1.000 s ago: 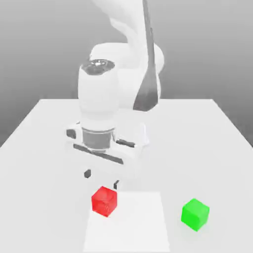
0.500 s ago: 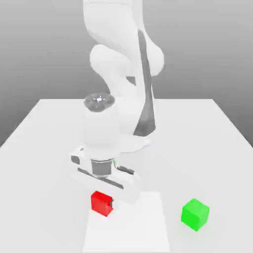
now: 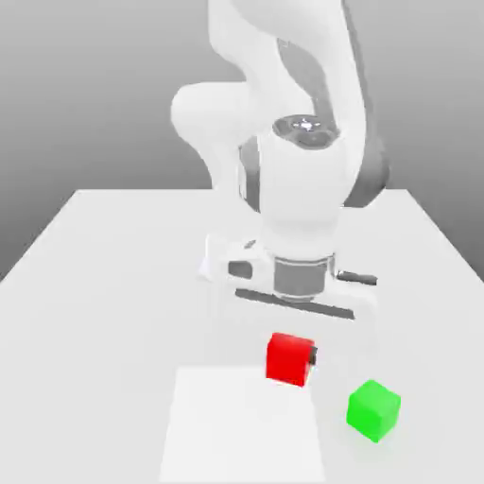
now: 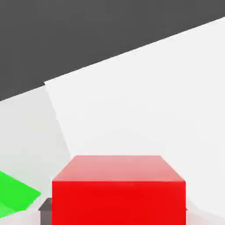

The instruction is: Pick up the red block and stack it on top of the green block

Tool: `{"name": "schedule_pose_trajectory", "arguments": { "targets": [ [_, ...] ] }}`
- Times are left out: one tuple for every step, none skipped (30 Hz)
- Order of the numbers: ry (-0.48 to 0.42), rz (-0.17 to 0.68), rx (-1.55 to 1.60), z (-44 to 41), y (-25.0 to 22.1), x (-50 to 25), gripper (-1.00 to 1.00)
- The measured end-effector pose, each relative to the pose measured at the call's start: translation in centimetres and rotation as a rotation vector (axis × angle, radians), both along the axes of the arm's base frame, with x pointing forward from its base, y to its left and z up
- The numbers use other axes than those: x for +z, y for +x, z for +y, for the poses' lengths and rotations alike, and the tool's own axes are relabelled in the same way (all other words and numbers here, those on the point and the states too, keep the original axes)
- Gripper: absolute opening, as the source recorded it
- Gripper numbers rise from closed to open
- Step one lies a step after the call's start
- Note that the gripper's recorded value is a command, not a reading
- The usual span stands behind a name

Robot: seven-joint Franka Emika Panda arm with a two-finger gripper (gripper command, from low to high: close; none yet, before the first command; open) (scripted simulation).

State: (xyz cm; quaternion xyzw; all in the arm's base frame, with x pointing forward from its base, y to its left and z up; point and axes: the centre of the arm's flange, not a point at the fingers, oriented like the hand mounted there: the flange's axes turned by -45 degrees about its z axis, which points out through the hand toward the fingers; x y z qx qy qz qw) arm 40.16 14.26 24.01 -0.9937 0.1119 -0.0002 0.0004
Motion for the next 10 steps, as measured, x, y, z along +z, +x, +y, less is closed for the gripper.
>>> {"name": "schedule_pose_trajectory", "arguments": {
  "targets": [
    [0.0, 0.0, 0.044, 2.7, -0.5, 0.3, -1.0],
    [0.0, -0.001, 0.072, 4.3, -0.8, -0.1, -1.0],
    [0.0, -0.002, 0.054, 3.9, -0.4, -0.8, -1.0],
    [-0.001, -0.003, 0.048, 3.8, -0.2, -1.7, -1.0],
    [-0.001, -0.003, 0.047, 3.8, -0.2, -2.8, -1.0],
    [-0.001, -0.003, 0.046, 3.8, -0.2, -3.9, -1.0],
    [-0.001, -0.002, 0.047, 3.8, -0.3, -5.1, -1.0],
    [0.0, -0.001, 0.048, 3.8, -0.3, -5.7, 1.0],
    [0.0, -0.001, 0.048, 3.8, -0.3, -5.7, 1.0],
    [0.0, -0.001, 0.048, 3.8, -0.3, -5.7, 1.0]
  ]
}}
